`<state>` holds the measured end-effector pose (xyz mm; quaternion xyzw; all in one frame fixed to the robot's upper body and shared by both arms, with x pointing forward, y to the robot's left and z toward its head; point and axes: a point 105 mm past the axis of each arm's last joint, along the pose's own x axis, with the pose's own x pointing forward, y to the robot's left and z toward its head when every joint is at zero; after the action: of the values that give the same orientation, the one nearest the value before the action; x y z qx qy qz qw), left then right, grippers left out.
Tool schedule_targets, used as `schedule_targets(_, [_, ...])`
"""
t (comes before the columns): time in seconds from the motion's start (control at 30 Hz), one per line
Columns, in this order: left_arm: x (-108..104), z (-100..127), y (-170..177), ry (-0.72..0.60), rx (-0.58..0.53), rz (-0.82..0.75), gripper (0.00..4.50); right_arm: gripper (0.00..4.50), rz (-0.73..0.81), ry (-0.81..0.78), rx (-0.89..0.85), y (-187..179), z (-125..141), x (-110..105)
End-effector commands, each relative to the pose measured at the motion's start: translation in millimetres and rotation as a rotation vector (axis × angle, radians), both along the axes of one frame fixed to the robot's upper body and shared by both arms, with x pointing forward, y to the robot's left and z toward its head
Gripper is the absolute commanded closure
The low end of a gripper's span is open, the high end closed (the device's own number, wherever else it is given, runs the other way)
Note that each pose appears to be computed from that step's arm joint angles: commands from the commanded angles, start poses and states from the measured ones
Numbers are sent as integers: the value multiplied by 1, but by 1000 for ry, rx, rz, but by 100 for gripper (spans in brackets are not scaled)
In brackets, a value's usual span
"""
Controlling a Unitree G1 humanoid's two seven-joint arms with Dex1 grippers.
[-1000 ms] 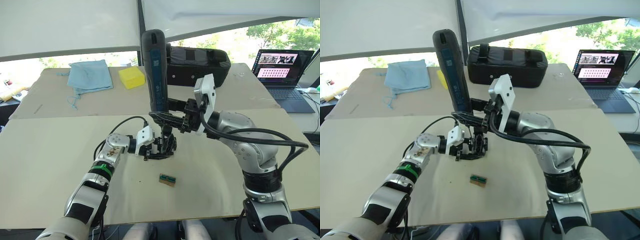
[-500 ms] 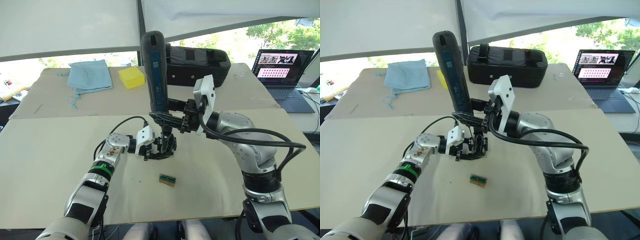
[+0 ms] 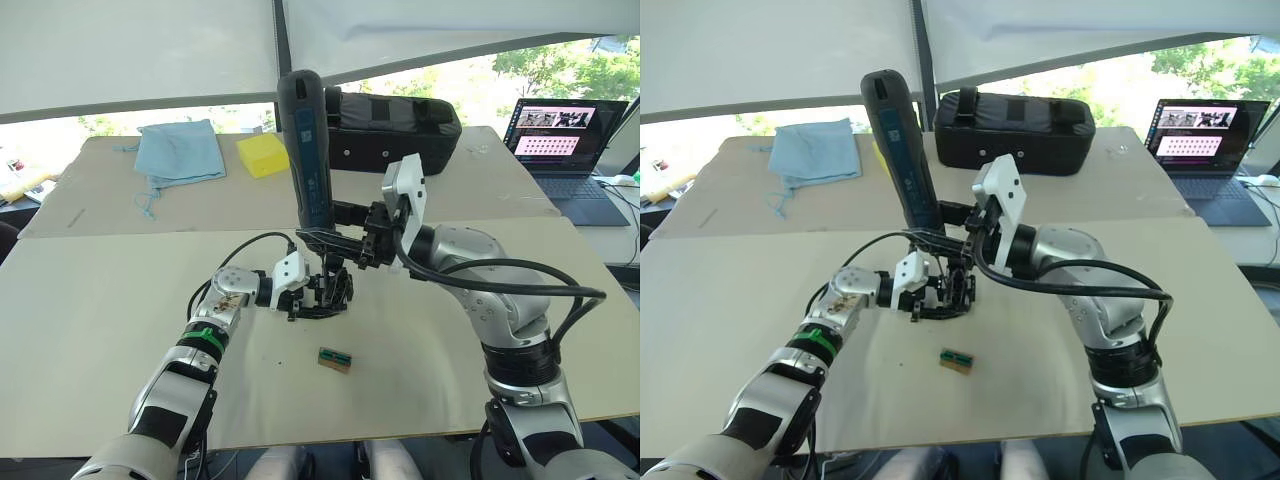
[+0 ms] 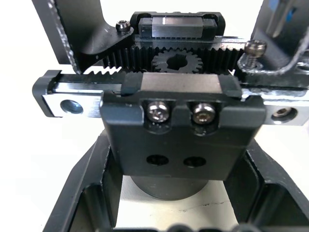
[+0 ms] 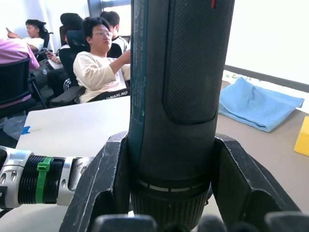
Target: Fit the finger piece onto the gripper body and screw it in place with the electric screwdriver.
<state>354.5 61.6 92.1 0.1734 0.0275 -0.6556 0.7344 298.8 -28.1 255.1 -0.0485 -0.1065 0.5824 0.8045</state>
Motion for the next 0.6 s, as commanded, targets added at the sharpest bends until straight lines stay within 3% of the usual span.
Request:
schedule_targets(0.03, [4, 17, -3, -56, -24, -8, 219, 258, 12, -85, 39, -1, 16, -6])
schedule_targets(0.6, [4, 18, -2, -57, -24, -7, 219, 258, 1, -94, 33, -5, 19, -5])
